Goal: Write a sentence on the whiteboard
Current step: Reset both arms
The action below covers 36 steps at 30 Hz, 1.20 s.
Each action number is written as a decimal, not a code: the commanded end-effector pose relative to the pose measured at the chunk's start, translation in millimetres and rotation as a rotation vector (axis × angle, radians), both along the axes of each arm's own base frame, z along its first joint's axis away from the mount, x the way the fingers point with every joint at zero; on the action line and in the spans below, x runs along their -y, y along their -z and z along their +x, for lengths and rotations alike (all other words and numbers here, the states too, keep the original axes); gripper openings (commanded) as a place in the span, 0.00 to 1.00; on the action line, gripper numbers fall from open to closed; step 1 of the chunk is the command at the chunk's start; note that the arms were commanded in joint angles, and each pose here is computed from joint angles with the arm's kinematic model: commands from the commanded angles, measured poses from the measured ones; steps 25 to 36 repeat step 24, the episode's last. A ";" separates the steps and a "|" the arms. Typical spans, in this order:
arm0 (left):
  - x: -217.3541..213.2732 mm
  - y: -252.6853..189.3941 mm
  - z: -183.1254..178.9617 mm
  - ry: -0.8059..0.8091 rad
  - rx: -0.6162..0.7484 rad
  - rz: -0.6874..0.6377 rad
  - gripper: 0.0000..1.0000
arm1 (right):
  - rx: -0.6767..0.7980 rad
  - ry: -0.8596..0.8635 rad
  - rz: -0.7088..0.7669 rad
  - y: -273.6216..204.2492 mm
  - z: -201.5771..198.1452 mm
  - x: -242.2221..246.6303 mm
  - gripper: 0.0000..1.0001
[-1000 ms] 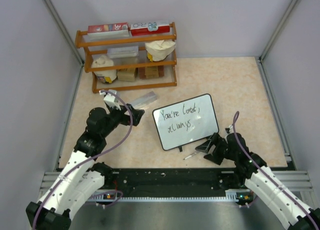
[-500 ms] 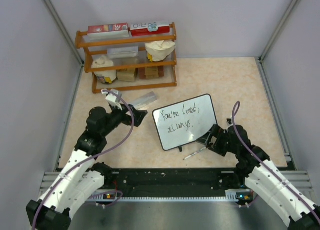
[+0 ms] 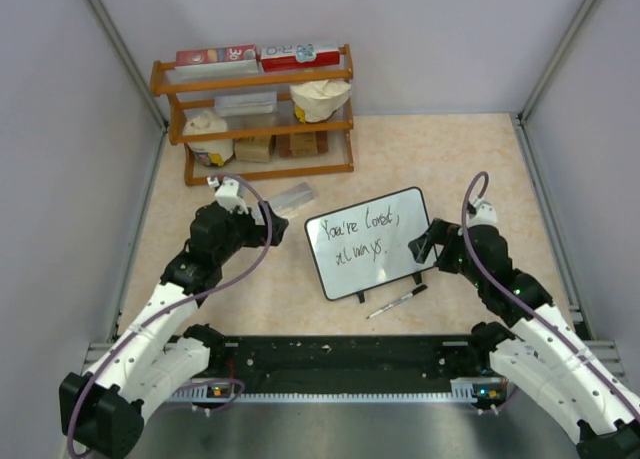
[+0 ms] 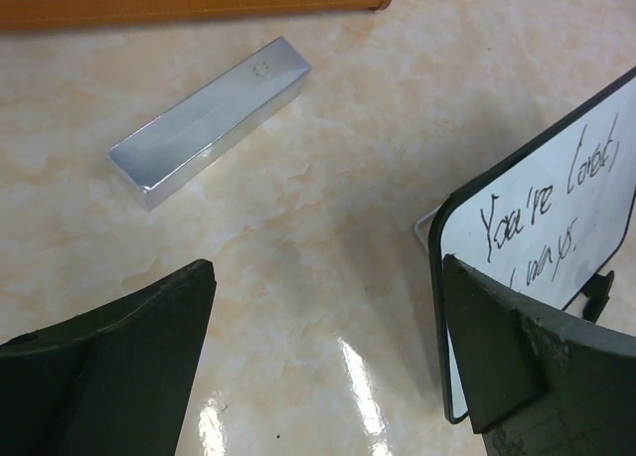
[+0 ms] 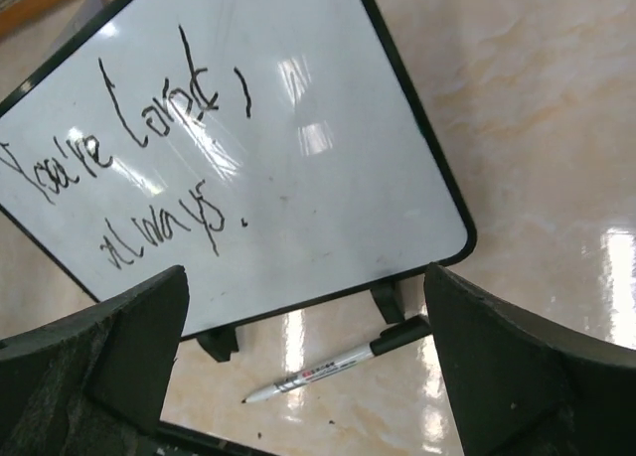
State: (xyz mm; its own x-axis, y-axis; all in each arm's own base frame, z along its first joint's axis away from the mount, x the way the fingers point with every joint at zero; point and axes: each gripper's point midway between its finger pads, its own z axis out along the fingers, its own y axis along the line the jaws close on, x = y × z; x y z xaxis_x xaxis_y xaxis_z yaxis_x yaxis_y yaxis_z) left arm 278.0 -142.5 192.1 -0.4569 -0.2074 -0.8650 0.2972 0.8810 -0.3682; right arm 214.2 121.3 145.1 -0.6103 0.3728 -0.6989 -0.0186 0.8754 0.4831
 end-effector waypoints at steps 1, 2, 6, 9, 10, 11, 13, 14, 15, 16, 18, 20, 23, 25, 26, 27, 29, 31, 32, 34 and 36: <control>-8.8 -21.4 9.5 -0.074 0.050 -0.012 0.99 | 0.174 0.111 -0.179 -37.6 24.3 36.9 0.99; -8.5 -22.1 9.8 -0.072 0.059 -0.013 0.99 | 0.195 0.121 -0.195 -41.3 25.3 40.7 0.99; -7.2 -28.6 10.2 -0.063 0.103 -0.027 0.99 | 0.283 0.157 -0.268 -51.8 31.1 55.4 0.99; -7.1 -32.2 10.1 -0.056 0.132 -0.024 0.99 | 0.367 0.186 -0.289 -63.3 34.6 63.2 0.99; -7.8 -34.2 10.1 -0.056 0.141 -0.023 0.99 | 0.383 0.210 -0.294 -62.0 35.7 67.4 0.99; -8.8 -36.1 10.3 -0.057 0.153 -0.015 0.99 | 0.422 0.220 -0.277 -70.0 37.9 66.6 0.98; -10.1 -39.9 11.4 -0.063 0.174 -0.014 0.99 | 0.477 0.236 -0.270 -77.2 36.8 70.6 0.98; -10.5 -39.5 11.6 -0.062 0.176 -0.009 0.99 | 0.517 0.247 -0.251 -85.5 37.9 70.4 0.98; -10.9 -40.6 11.8 -0.062 0.182 -0.008 0.99 | 0.541 0.250 -0.254 -88.8 37.6 71.8 0.97; -15.4 -39.9 13.6 -0.090 0.180 0.003 0.99 | 0.561 0.259 -0.257 -87.3 36.2 74.4 0.97; -19.1 -41.8 13.7 -0.107 0.189 0.009 0.99 | 0.623 0.260 -0.284 -96.0 37.1 77.1 0.97; -21.6 -39.1 12.5 -0.112 0.208 0.016 0.99 | 0.641 0.266 -0.309 -90.3 39.2 79.3 0.96; -26.0 -43.9 12.9 -0.124 0.282 0.020 0.99 | 0.624 0.290 -0.364 -76.6 46.1 84.4 0.97; -28.4 -42.8 13.0 -0.133 0.290 0.030 0.99 | 0.620 0.307 -0.378 -74.2 48.3 87.2 0.98; -28.4 -42.8 13.0 -0.133 0.290 0.030 0.99 | 0.620 0.307 -0.378 -74.2 48.3 87.2 0.98; -28.4 -42.8 13.0 -0.133 0.290 0.030 0.99 | 0.620 0.307 -0.378 -74.2 48.3 87.2 0.98; -28.4 -42.8 13.0 -0.133 0.290 0.030 0.99 | 0.620 0.307 -0.378 -74.2 48.3 87.2 0.98; -28.4 -42.8 13.0 -0.133 0.290 0.030 0.99 | 0.620 0.307 -0.378 -74.2 48.3 87.2 0.98; -28.4 -42.8 13.0 -0.133 0.290 0.030 0.99 | 0.620 0.307 -0.378 -74.2 48.3 87.2 0.98; -28.4 -42.8 13.0 -0.133 0.290 0.030 0.99 | 0.620 0.307 -0.378 -74.2 48.3 87.2 0.98; -28.4 -42.8 13.0 -0.133 0.290 0.030 0.99 | 0.620 0.307 -0.378 -74.2 48.3 87.2 0.98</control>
